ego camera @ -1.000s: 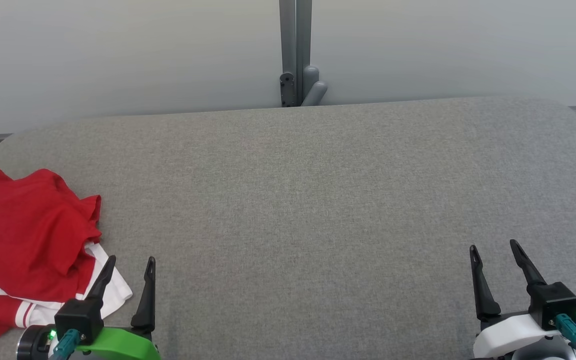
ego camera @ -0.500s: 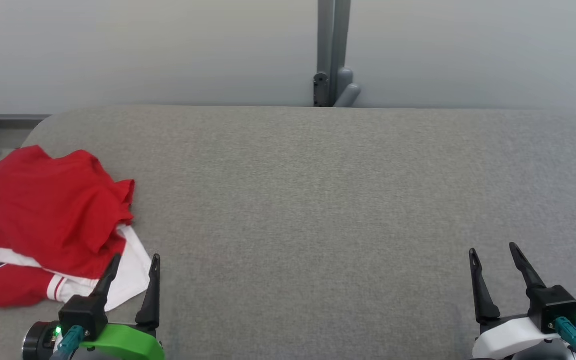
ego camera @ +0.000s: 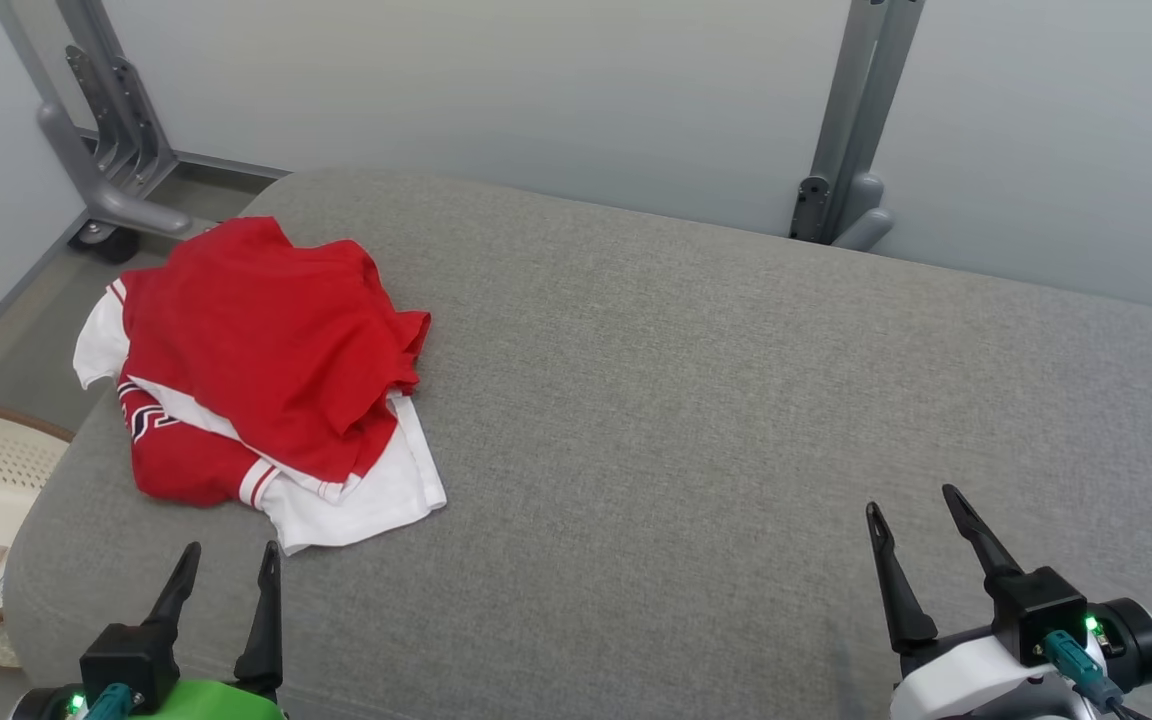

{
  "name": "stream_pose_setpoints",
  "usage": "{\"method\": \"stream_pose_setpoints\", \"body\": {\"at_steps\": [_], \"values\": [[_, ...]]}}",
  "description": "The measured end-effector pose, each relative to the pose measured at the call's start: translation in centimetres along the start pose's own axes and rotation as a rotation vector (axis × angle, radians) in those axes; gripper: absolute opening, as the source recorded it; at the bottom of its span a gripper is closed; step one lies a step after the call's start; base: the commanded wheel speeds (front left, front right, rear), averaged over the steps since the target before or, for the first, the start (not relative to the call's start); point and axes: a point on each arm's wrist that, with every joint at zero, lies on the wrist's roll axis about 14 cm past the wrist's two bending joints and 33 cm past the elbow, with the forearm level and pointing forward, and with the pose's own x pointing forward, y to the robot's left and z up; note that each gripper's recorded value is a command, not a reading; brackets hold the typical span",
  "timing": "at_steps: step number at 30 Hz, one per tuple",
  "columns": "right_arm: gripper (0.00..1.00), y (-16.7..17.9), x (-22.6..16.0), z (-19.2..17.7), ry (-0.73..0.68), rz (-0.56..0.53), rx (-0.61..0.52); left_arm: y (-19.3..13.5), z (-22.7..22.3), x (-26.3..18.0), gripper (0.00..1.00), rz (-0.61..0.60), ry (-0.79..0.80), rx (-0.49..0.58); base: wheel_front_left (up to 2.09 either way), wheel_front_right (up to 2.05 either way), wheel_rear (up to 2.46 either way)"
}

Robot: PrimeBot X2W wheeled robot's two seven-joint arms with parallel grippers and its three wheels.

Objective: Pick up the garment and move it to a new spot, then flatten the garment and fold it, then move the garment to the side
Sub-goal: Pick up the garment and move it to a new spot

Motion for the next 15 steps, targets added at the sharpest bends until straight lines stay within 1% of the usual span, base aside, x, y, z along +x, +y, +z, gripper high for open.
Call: {"method": "stream_pose_setpoints", "body": {"at_steps": [4, 7, 11, 15], "values": [[1.00, 0.6, 0.3, -0.1, 0.001, 0.019, -0.001, 0.9, -0.1, -0.1, 1.00, 0.026, 0.007, 0.012, 0.00, 0.00, 0.00], [1.00, 0.4, 0.3, -0.4, 0.011, 0.019, -0.012, 0.9, -0.5, 0.9, 1.00, 0.020, 0.027, 0.025, 0.00, 0.00, 0.00], [1.00, 0.2, 1.5, -0.4, 0.001, 0.024, -0.028, 0.7, -0.6, 4.2, 1.00, -0.011, 0.085, 0.063, 0.00, 0.00, 0.00], [1.00, -0.5, 2.9, -0.9, 0.000, 0.026, -0.037, 1.2, 0.1, 8.6, 1.00, -0.022, 0.160, 0.106, 0.00, 0.00, 0.00]]}}
